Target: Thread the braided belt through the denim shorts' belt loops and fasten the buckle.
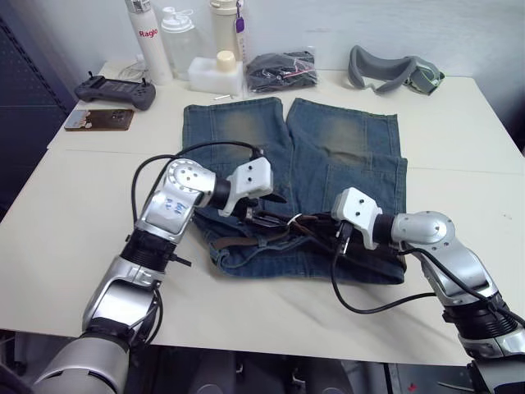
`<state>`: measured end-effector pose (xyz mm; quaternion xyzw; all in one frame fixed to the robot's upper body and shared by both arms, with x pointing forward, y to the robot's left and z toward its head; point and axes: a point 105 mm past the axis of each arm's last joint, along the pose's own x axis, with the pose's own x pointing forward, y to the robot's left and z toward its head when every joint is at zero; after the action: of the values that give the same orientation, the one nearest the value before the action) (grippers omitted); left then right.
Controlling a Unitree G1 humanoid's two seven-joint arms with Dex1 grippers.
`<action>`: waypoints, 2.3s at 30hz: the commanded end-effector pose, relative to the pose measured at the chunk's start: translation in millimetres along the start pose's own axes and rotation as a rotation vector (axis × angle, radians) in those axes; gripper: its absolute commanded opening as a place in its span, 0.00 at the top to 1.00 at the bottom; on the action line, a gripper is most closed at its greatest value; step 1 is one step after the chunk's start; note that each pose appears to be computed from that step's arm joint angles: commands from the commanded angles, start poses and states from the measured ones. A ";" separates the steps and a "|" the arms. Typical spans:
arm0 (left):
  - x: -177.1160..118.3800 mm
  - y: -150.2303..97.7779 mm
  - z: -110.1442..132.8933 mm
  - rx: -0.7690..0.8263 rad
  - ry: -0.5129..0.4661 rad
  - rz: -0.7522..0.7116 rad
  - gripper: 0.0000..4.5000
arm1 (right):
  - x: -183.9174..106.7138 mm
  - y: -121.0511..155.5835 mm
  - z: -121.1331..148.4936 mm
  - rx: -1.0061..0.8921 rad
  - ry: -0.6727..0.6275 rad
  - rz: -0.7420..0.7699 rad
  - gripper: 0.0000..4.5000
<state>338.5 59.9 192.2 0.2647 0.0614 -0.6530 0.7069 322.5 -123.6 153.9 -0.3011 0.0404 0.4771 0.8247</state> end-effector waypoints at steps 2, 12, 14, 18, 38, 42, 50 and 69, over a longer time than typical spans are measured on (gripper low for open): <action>-38.8 -1.2 11.2 -0.071 -0.039 0.039 0.02 | -11.6 -12.6 7.7 -0.007 -0.017 -0.043 1.00; -58.4 -29.5 -1.2 -0.265 -0.052 0.027 0.54 | -12.5 -10.1 12.1 -0.008 -0.033 -0.027 1.00; -52.3 -40.4 -11.3 -0.292 -0.014 -0.005 0.70 | -13.2 -10.9 13.9 -0.028 -0.036 -0.033 1.00; -47.2 -59.7 -48.5 -0.350 0.114 -0.041 0.99 | -15.3 -12.1 17.7 -0.083 -0.045 -0.045 1.00; -39.9 -100.5 -93.3 -0.468 0.259 -0.109 0.99 | -112.7 10.1 -53.8 -0.746 0.116 -0.217 1.00; -41.5 -103.7 -95.6 -0.469 0.269 -0.114 0.99 | -118.6 16.7 -72.8 -0.735 0.146 -0.204 1.00; -50.2 -108.8 -103.6 -0.436 0.319 -0.114 0.99 | -125.3 18.8 -92.8 -0.673 0.181 -0.206 1.00; -100.8 -68.8 -25.8 -0.494 -0.127 0.025 0.14 | -142.6 -41.1 -45.4 0.197 0.053 -0.241 0.00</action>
<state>265.7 152.8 164.7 0.0751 0.2080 -0.6292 0.7452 285.5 -264.7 160.1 -0.3291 0.0480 0.3717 0.8667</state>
